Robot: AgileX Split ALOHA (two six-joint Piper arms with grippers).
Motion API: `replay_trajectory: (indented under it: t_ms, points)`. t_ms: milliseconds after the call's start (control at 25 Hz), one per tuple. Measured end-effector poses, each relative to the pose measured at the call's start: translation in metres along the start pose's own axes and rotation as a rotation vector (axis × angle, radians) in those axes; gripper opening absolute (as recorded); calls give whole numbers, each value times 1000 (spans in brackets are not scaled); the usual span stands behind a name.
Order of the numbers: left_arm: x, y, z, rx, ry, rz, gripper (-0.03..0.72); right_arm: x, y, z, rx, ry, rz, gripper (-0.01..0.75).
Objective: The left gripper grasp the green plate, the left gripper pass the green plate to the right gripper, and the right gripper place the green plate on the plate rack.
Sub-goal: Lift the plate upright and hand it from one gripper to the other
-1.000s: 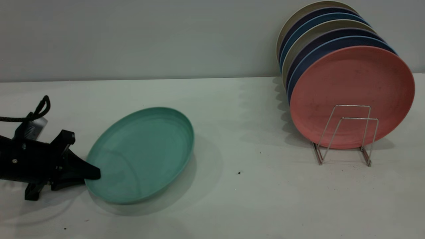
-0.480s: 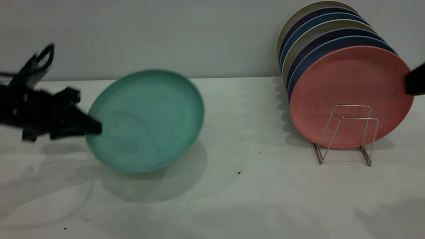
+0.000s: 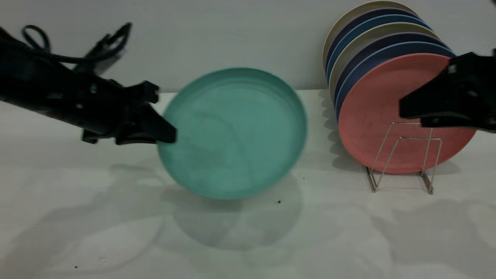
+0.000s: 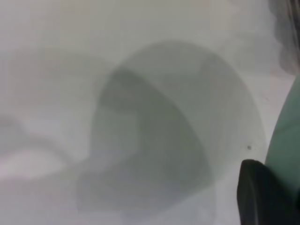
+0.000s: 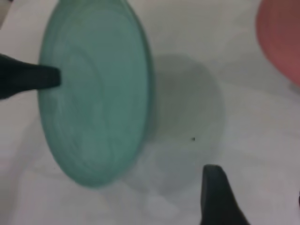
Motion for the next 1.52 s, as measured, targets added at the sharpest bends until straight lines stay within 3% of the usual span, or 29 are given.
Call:
replay_trajectory:
  t_ms: [440, 720, 880, 1280, 1400, 1520]
  points:
    - [-35, 19, 2, 13, -12, 46, 16, -9, 24, 1, 65, 47, -89, 429]
    - [-50, 27, 4, 19, -11, 70, 16, 10, 35, 11, 118, 1, -142, 429]
    - [-56, 30, 5, 20, -10, 81, 16, 14, 45, 21, 152, -47, -61, 429]
    - [-66, 31, 5, 19, -12, 152, 16, 13, 48, 17, 142, -73, -7, 426]
    - [-68, 30, 5, 19, -11, 167, 16, 13, 48, 16, 140, -73, -8, 364]
    - [-68, 30, 5, 18, -8, 168, 18, 13, 48, 16, 139, -68, -10, 177]
Point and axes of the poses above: a point on each arm's last joint axis where the gripper is mounted, y pointing out along that axis toward the gripper, x along the wrist's bending axis when the last joint is at zero, z = x × y, the point moved 1 cm from there along y, pointing out along that axis toward the gripper, and after that the axes turned 14 degrees about y, right-handed, at the moved point
